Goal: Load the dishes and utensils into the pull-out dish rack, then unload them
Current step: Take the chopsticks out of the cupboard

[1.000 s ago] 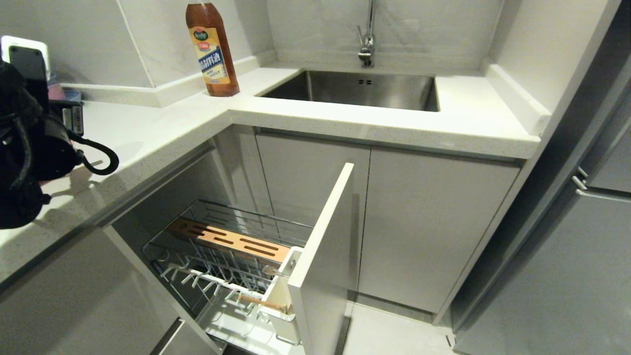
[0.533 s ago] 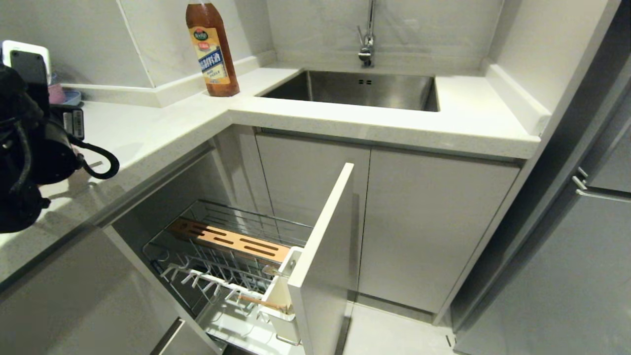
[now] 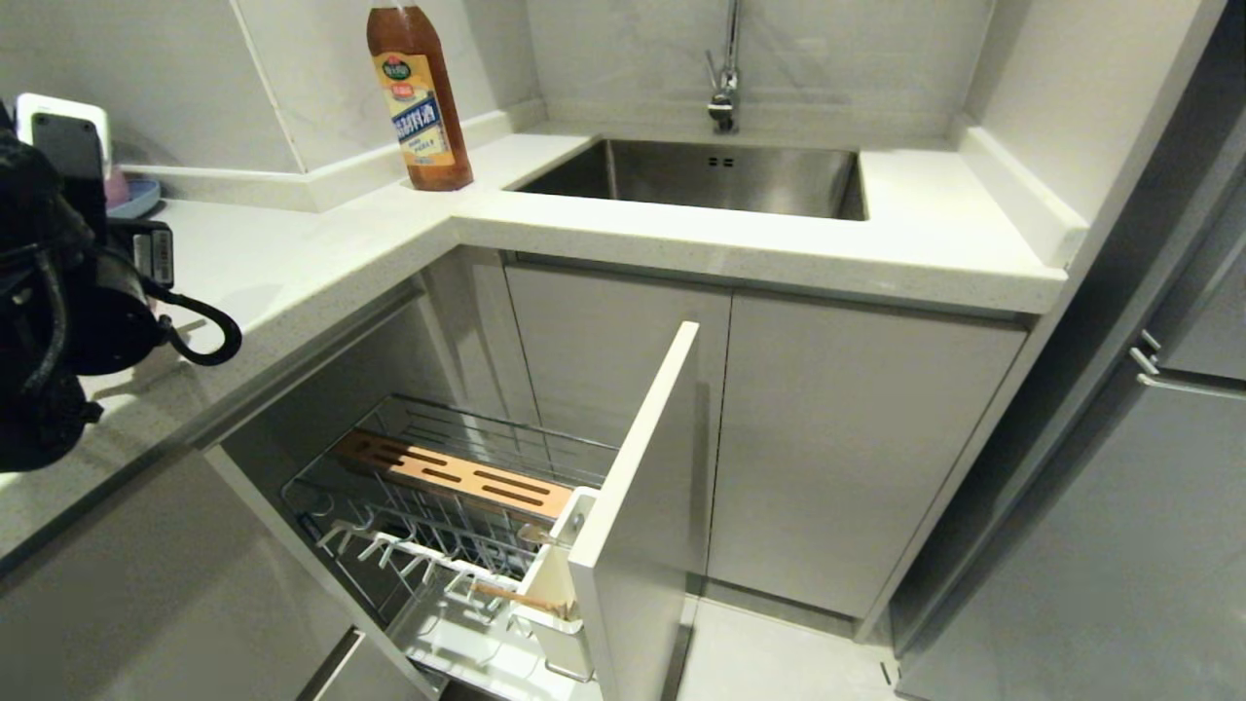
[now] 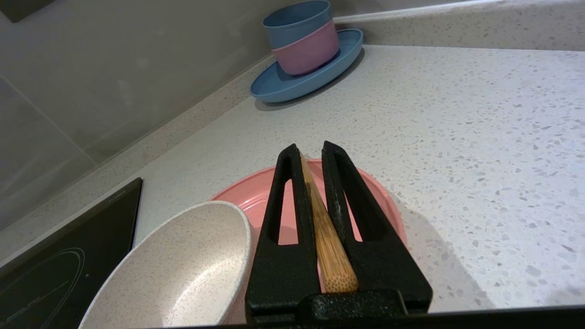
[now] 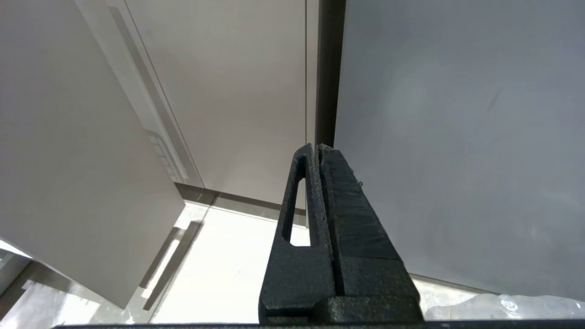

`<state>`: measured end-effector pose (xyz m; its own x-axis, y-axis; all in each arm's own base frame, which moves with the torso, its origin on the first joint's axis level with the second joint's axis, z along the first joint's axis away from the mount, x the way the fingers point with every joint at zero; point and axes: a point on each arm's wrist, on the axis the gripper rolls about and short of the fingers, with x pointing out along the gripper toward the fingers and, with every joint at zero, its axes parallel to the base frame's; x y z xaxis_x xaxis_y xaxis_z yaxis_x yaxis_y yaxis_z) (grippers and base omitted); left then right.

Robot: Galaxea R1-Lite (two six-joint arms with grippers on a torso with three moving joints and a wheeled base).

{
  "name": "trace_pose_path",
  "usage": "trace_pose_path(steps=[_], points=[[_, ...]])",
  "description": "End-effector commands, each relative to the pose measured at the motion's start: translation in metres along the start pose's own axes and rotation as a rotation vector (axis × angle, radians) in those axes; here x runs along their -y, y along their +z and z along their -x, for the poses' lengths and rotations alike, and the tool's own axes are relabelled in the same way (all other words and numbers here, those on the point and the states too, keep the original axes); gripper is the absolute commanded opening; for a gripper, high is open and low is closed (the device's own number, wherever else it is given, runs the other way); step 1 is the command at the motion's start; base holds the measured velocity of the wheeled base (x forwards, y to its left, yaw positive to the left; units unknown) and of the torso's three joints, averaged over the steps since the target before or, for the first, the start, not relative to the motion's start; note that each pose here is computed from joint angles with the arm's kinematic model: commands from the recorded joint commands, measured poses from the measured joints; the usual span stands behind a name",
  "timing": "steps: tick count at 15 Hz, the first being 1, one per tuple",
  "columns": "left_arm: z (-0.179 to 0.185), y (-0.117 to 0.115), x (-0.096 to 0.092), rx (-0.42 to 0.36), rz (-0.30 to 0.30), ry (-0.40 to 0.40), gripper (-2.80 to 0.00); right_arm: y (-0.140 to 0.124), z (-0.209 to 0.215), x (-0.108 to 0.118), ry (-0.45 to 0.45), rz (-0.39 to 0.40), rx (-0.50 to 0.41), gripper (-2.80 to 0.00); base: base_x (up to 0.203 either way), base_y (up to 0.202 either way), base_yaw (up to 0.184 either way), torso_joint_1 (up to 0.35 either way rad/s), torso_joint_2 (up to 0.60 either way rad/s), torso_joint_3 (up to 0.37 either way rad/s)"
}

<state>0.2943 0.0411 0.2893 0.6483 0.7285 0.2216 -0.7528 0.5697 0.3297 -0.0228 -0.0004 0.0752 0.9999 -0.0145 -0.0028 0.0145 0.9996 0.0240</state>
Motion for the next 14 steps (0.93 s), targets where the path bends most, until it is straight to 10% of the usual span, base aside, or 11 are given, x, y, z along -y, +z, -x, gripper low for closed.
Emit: trace_pose_path(steps=[1,14], points=[[0.0018,0.0009,-0.0008,0.002,0.002,0.004,-2.8,-0.0009,-0.0002,0.0,0.001,0.0,-0.003,-2.8,0.0,0.0,0.0,0.0,0.0,0.0],[0.003,-0.0055,0.0015,-0.049,-0.032,0.019,-2.8,-0.0005,-0.0001,0.0,0.001,0.0,-0.002,-2.8,0.0,0.0,0.0,0.0,0.0,0.0]])
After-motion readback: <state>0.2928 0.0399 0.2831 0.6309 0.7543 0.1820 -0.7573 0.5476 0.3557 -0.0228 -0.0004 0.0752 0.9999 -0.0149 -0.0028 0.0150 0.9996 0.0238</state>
